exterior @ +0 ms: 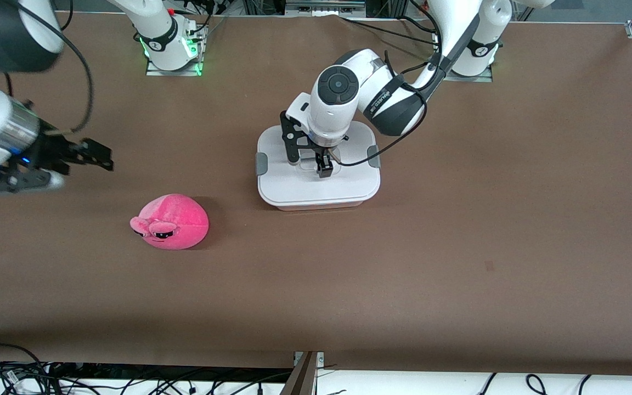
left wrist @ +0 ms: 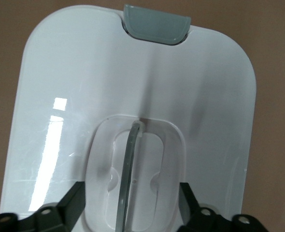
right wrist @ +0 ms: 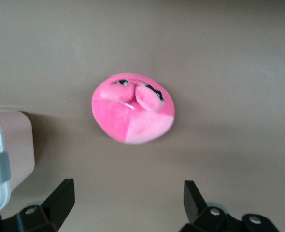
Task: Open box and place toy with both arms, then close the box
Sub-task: 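Lift the lid with the left gripper while the right gripper reaches the toy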
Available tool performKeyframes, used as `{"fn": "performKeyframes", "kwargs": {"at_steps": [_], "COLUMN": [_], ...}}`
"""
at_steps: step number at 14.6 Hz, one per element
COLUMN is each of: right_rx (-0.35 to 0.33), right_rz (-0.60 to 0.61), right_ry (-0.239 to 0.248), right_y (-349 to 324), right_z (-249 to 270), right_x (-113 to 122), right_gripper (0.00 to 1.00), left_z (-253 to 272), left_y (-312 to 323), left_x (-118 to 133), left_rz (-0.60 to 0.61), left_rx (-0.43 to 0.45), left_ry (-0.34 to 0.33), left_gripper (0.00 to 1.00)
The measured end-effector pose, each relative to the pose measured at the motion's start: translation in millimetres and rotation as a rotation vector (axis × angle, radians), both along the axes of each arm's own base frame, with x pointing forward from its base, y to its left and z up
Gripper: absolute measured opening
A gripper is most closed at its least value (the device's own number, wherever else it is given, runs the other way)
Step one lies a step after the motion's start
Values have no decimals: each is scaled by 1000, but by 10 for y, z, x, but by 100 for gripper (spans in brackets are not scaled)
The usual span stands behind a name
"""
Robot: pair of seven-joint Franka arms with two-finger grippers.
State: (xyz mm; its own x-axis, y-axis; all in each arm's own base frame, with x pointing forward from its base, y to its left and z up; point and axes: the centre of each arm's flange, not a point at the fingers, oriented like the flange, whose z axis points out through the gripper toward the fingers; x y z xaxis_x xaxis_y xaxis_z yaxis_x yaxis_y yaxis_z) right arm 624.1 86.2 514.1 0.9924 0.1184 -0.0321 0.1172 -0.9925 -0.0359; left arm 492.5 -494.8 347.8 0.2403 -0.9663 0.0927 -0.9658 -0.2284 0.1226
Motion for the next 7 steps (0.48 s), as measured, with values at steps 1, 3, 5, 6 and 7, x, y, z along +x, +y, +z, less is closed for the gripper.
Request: {"fn": "performKeyframes", "kwargs": {"at_steps": [1, 3, 5, 6, 7], "right_rx": [-6, -17, -24, -26, -26], "right_rz": [13, 27, 29, 28, 27], "right_ry": [-4, -5, 1, 5, 4], "right_y": [111, 246, 276, 271, 264], "right_z": [-202, -562, -779, -810, -804], "right_x": [92, 234, 306, 314, 315], "right_gripper": [100, 100, 100, 100, 100], "left_z": [-15, -16, -9, -1, 7], "left_y": [2, 8, 12, 15, 17], "left_x": [-1, 4, 11, 16, 16], "left_rz": [0, 0, -1, -1, -7], "left_rx": [2, 2, 2, 1, 2], "left_ry": [2, 2, 0, -2, -2], "left_gripper": [67, 47, 26, 17, 7]}}
